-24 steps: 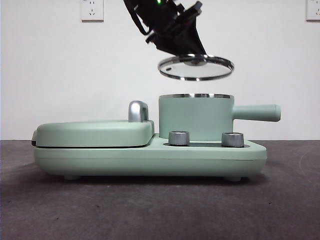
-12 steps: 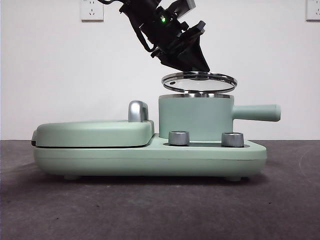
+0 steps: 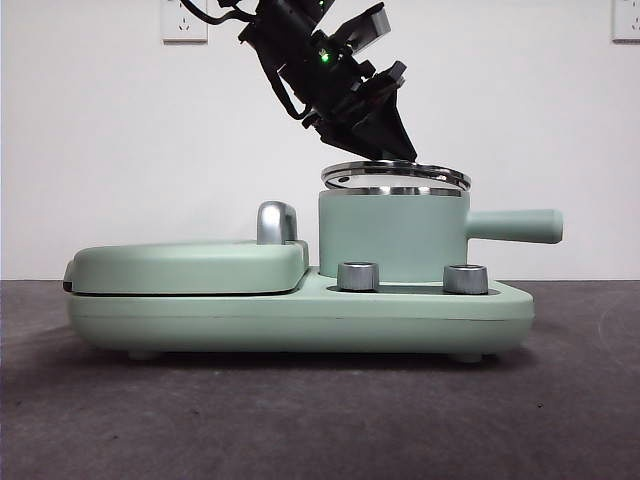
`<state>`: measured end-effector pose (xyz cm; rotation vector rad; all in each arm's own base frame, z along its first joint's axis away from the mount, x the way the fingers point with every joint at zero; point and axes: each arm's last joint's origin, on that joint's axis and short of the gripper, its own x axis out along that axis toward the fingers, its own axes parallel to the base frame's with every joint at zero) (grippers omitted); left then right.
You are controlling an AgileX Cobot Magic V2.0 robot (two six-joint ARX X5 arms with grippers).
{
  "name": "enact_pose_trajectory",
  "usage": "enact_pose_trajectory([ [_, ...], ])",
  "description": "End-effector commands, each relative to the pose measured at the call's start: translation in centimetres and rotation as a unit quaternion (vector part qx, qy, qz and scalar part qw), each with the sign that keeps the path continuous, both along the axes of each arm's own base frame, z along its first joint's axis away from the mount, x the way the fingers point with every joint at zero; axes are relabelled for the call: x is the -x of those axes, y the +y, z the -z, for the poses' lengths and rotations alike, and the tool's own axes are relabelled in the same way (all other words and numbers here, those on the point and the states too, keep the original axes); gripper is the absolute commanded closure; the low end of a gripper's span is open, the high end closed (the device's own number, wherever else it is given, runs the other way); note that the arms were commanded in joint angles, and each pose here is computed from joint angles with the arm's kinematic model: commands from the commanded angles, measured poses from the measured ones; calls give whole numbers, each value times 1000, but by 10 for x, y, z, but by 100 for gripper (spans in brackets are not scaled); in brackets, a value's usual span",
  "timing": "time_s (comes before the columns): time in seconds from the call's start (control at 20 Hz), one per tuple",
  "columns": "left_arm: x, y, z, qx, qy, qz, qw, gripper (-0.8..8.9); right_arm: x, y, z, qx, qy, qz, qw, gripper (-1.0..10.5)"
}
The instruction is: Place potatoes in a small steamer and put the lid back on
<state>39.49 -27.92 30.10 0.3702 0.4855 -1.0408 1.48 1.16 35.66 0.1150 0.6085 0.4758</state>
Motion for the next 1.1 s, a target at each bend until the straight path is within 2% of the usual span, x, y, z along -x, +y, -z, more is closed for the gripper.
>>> enact_pose_trajectory([
  [0.05, -6, -8, 9, -3, -12, 22, 1000, 799, 0, 0, -2, -7, -4, 1, 1000, 480],
  [0.45, -9, -9, 22, -5, 2, 50, 999, 799, 0, 0, -2, -16, 2, 8, 1000, 480],
  [0.7, -3, -3, 30, -28, 57, 70, 996, 799, 0, 0, -3, -18, 2, 10, 1000, 480],
  [0.85, -3, -3, 30, -24, 58, 83, 995, 799, -1, 0, -3, -20, 0, 10, 1000, 480],
  [1.1, -5, -6, 27, -16, 18, 99, 995, 799, 0, 0, -3, -27, 4, 15, 1000, 480],
])
